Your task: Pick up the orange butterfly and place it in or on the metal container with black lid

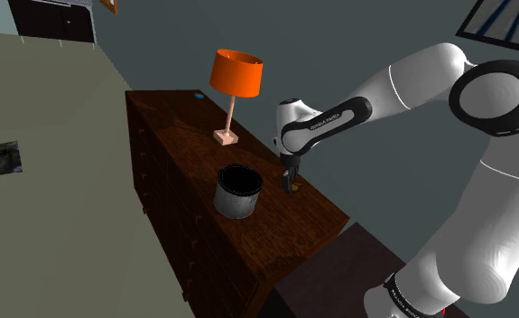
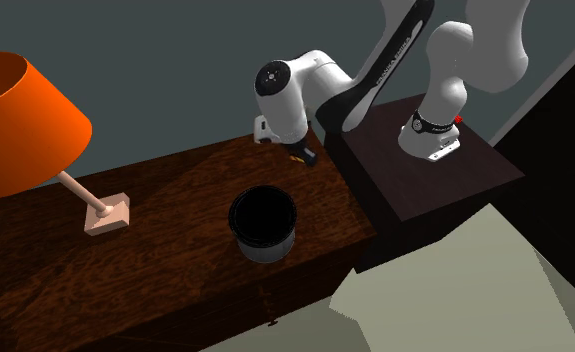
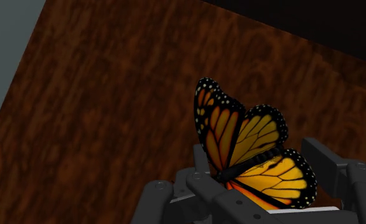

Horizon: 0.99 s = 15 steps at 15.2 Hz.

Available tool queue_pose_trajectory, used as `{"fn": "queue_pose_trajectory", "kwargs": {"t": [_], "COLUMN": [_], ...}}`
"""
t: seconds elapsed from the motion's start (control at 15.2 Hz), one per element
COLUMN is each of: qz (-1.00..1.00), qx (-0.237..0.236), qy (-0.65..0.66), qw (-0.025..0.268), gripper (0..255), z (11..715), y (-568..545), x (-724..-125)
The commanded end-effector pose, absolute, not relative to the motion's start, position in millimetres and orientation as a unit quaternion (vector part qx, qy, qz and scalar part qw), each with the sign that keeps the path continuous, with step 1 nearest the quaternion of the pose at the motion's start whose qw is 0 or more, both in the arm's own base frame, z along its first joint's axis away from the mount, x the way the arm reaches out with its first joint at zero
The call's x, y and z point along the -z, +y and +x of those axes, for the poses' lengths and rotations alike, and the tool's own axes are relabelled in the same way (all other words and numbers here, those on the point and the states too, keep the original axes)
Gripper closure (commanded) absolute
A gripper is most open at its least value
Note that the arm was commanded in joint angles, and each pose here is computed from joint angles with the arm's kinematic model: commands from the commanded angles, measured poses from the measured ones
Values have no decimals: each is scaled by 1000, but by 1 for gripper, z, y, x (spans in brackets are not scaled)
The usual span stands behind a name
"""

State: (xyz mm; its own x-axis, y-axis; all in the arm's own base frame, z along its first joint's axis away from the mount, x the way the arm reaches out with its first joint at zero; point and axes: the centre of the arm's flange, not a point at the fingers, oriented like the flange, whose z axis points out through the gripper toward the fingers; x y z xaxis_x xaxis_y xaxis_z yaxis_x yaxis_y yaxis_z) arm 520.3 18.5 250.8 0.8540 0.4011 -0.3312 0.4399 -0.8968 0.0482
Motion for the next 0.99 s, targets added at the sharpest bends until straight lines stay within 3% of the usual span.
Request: {"fn": "queue_pose_trajectory", "kwargs": {"t": [0.0,0.53,0.92], "qz": [961,961,961], "qx": [159,159,159], "qy": [219,219,219], "qw": [61,61,61], "gripper": [255,255,255], "z": [520,520,578], "y": [19,19,72], "x": [-261,-302,-299]}}
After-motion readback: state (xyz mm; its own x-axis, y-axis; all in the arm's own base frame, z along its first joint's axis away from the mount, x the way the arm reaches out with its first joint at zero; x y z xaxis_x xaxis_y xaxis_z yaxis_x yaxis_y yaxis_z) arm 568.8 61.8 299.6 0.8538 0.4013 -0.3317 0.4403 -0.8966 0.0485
